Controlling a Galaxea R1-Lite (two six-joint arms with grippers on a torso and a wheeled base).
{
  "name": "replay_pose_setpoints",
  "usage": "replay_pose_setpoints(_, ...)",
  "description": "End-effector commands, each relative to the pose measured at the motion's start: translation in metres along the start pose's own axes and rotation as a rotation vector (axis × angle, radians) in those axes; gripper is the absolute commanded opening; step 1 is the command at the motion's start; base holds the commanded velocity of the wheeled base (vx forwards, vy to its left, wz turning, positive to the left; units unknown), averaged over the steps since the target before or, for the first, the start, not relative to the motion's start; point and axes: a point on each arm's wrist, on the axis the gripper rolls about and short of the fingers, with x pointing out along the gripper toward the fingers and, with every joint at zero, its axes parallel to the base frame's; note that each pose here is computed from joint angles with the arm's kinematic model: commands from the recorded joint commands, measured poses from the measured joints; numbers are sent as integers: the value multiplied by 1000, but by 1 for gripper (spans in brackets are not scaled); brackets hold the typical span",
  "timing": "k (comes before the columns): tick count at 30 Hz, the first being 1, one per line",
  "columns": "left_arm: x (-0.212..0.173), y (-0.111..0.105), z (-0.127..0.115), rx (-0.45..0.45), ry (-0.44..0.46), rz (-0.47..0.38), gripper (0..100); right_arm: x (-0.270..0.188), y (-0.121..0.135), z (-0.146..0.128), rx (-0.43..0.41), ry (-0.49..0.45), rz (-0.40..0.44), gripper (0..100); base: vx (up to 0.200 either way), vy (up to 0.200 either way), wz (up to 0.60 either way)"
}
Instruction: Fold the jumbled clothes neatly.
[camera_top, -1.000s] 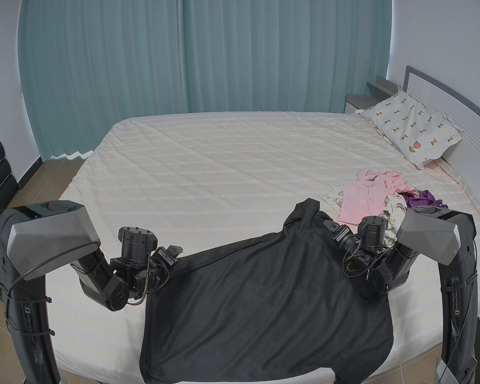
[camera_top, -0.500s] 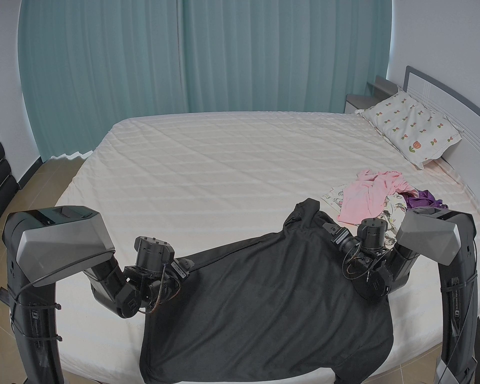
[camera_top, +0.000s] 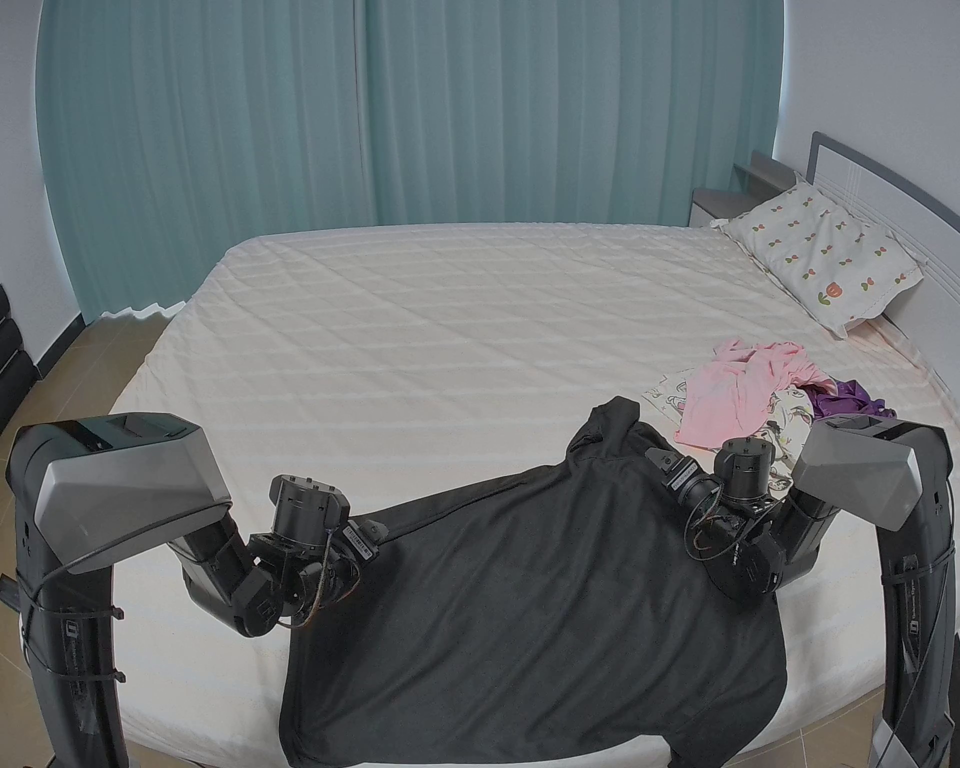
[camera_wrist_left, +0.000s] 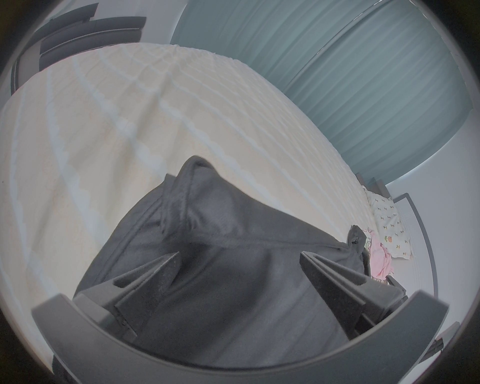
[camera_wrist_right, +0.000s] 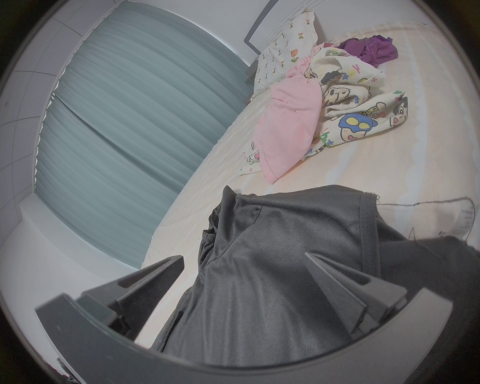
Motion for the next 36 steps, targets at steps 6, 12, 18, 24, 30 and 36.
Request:
replay_pose_setpoints(6,60,-8,45,-15,-212,4,100,1,0,1,1,-4,3,100,0,0,0)
replay_pose_setpoints(12,89,-19,118,-79,-465,-13,100,1,0,0,1,-2,1,100,0,0,0)
replay_pose_setpoints(18,74,-23,161,-108,-567,-36,100,1,-1,-1,1,-1,0,100,0,0,0)
replay_pose_setpoints(24,69,-8,174,-99,-549,20,100,2,-2,-1,0,-2,-3,100,0,0,0)
replay_pose_setpoints(30,66,4,157,-68,-354,-15,100,1,-4,-2,-2,3,-9,100,0,0,0)
replay_pose_setpoints(36,69,14,143,-44,-232,-52,100,1,-4,-3,-2,4,-10,100,0,0,0)
